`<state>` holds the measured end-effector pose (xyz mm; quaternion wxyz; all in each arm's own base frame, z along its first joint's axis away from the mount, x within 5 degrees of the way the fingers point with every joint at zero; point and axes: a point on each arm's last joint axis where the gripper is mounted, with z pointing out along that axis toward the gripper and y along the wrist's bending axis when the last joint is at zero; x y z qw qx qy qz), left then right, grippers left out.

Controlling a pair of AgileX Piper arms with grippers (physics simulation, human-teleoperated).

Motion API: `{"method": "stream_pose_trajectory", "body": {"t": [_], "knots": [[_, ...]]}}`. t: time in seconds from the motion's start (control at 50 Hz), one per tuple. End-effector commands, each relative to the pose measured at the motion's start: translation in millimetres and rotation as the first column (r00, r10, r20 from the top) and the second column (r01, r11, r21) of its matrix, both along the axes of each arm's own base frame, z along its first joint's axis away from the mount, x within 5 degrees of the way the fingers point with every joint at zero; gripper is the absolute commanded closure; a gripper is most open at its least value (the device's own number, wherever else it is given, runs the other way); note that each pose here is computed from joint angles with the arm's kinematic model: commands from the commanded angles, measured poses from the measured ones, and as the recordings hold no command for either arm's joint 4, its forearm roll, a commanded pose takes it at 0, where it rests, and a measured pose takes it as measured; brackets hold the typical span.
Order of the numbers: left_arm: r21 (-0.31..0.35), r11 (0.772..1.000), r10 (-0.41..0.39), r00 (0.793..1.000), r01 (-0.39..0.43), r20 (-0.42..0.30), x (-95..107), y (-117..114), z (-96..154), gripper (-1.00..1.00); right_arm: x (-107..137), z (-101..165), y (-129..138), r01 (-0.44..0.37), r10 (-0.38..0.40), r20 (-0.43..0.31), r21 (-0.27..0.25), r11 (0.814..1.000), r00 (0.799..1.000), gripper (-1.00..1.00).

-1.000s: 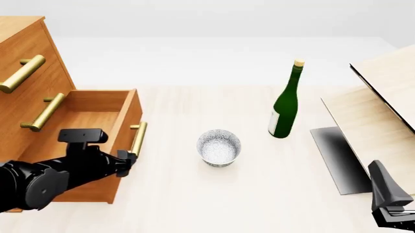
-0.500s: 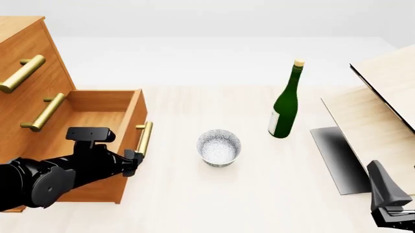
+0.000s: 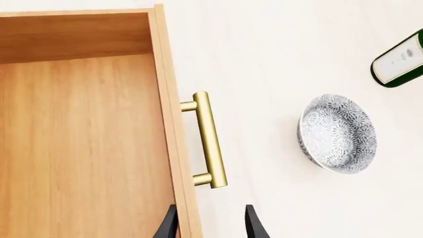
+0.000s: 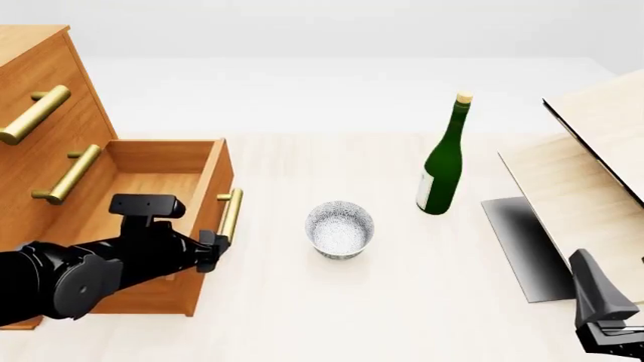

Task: Put the bowl in the bottom drawer of the cabinet and close it.

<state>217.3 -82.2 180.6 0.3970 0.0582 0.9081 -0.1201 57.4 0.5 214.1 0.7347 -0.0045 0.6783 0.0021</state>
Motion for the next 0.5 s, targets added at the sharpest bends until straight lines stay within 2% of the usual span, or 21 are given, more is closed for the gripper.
{"method": "stream_pose_trajectory", "body": {"t": [0.02,0.18,0.5], "knots": [[-0.009,0.998,-0.063,0.997,0.063,0.034,-2.4,-13.1,7.6,-1.00,0.1,0.0,0.0,0.000,0.000,0.000,0.000,1.000,1.000,-1.00],[-0.011,0.997,-0.071,0.997,0.071,0.042,-2.8,-15.0,10.0,-1.00,0.1,0.0,0.0,-0.001,0.001,0.000,0.000,1.000,1.000,-1.00],[0.007,0.999,-0.055,0.994,0.054,0.097,-12.1,0.1,29.1,-1.00,0.2,0.0,0.1,-0.001,0.001,-0.001,0.000,1.000,1.000,-1.00]]}}
